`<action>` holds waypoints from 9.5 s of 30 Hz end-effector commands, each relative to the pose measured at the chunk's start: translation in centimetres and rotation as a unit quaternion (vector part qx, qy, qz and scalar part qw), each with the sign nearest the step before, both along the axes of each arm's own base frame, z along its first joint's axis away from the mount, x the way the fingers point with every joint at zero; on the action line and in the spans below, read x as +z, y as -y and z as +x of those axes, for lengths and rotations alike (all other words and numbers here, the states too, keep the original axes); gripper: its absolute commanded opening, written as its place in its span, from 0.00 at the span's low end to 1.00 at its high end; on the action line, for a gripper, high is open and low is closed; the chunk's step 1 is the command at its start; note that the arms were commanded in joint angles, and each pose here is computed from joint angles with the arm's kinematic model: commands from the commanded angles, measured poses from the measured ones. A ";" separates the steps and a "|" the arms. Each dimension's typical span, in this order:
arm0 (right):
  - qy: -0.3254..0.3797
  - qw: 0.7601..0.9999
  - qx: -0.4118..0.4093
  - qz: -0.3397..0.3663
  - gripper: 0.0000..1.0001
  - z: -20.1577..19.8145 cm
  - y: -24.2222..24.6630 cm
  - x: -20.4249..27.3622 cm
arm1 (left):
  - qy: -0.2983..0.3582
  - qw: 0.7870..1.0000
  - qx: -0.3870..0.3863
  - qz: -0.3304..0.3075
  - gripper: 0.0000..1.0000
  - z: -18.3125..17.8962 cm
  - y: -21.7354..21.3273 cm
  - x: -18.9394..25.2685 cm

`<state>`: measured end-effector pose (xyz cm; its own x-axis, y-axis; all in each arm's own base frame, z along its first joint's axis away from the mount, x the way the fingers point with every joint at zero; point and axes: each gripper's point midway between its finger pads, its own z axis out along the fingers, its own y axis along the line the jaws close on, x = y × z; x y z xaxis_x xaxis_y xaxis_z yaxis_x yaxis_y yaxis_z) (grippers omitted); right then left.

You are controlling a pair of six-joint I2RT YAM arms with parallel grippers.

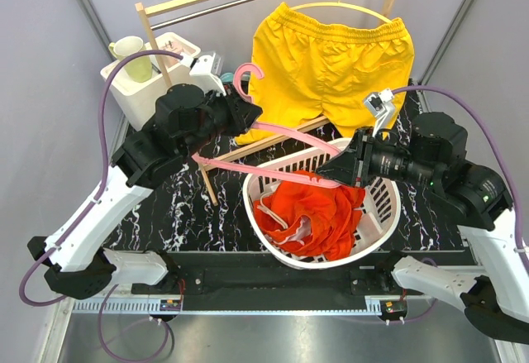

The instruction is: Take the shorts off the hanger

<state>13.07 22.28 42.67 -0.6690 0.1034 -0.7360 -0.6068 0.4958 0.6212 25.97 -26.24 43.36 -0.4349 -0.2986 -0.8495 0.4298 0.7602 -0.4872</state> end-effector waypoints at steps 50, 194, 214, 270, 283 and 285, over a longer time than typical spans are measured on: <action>0.082 0.993 -0.082 0.021 0.00 15.1 -7.4 9.6 | 0.085 0.991 0.084 -0.063 0.99 -4.5 -9.5 7.2; 0.448 0.853 -0.113 -0.242 0.78 36.6 20.2 -3.2 | 0.214 0.950 -0.141 0.180 0.99 -3.2 -3.5 5.2; 0.459 0.874 -0.073 -0.142 0.00 30.2 16.4 1.3 | 0.198 0.956 -0.173 0.132 0.99 -4.7 -2.4 5.8; 0.227 0.962 -0.136 -0.059 0.00 17.5 3.9 -2.0 | 0.122 0.991 -0.044 -0.031 0.80 7.9 7.9 9.9; 0.257 0.956 -0.121 -0.067 0.00 16.4 4.0 -1.2 | -0.126 0.964 0.037 -0.229 0.75 10.3 8.3 4.8; 0.257 0.958 -0.114 -0.062 0.00 16.2 3.6 -1.1 | -0.145 0.958 0.048 -0.244 0.73 10.5 8.4 4.3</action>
